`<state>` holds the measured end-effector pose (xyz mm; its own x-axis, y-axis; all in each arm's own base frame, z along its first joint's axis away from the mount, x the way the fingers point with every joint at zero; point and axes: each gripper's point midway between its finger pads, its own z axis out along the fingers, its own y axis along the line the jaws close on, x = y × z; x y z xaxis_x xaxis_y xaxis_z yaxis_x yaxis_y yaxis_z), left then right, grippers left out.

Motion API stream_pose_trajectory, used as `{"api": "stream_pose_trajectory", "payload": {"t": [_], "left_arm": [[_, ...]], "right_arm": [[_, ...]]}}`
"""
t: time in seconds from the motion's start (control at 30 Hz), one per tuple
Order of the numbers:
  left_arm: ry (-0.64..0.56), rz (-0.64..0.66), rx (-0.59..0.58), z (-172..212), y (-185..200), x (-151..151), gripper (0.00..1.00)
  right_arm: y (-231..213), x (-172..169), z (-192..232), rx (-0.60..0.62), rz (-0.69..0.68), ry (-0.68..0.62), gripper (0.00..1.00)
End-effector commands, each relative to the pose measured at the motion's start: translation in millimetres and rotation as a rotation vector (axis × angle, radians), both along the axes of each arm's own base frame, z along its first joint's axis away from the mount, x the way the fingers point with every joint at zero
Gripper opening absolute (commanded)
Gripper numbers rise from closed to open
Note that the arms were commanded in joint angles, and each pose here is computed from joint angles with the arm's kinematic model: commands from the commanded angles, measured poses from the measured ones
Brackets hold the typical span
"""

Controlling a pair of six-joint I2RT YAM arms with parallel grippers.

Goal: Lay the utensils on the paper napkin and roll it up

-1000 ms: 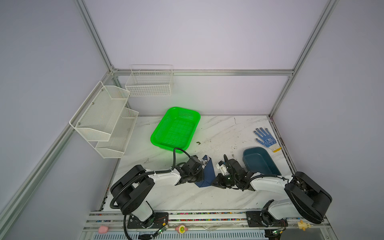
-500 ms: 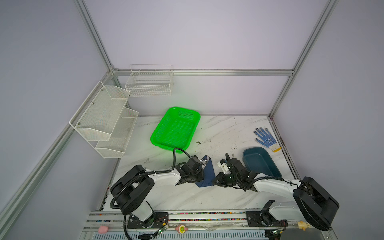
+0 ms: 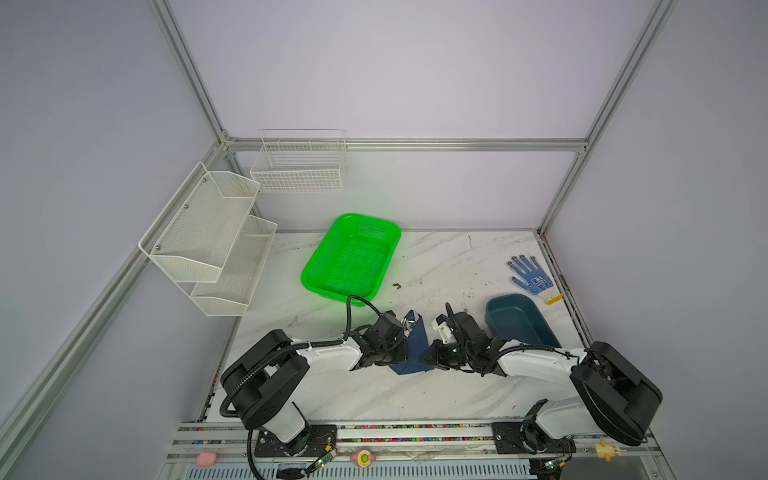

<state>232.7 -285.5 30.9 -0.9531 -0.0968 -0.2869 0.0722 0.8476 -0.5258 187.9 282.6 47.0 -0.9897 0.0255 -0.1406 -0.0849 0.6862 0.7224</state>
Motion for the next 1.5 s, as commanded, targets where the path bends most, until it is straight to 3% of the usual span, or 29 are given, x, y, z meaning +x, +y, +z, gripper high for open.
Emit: {"api": "stream_pose_trajectory", "payload": {"t": [0.0,0.4,0.63,0.7,1.0,1.1,1.47], "left_arm": [[-0.039,-0.008,-0.005,8,-3,5,0.04],[-0.057,-0.011,-0.016,14,-5,6,0.06],[-0.071,0.002,-0.018,23,0,5,0.17],[-0.095,0.039,-0.007,27,10,5,0.31],[-0.13,0.184,0.122,35,68,-4,0.64],[-0.105,0.229,0.138,27,84,-9,0.69],[-0.038,0.295,0.032,9,84,-8,0.66]], "right_arm": [[18,6,14,0.05,0.024,-0.028,0.11],[15,8,-8,-0.016,0.014,-0.005,0.1],[9,2,-23,-0.042,0.018,0.016,0.1],[9,2,-23,-0.042,0.021,0.015,0.1],[10,3,-19,-0.043,0.03,0.005,0.1],[10,3,-20,-0.046,0.029,0.006,0.1],[9,2,-20,-0.048,0.024,0.013,0.1]]}}
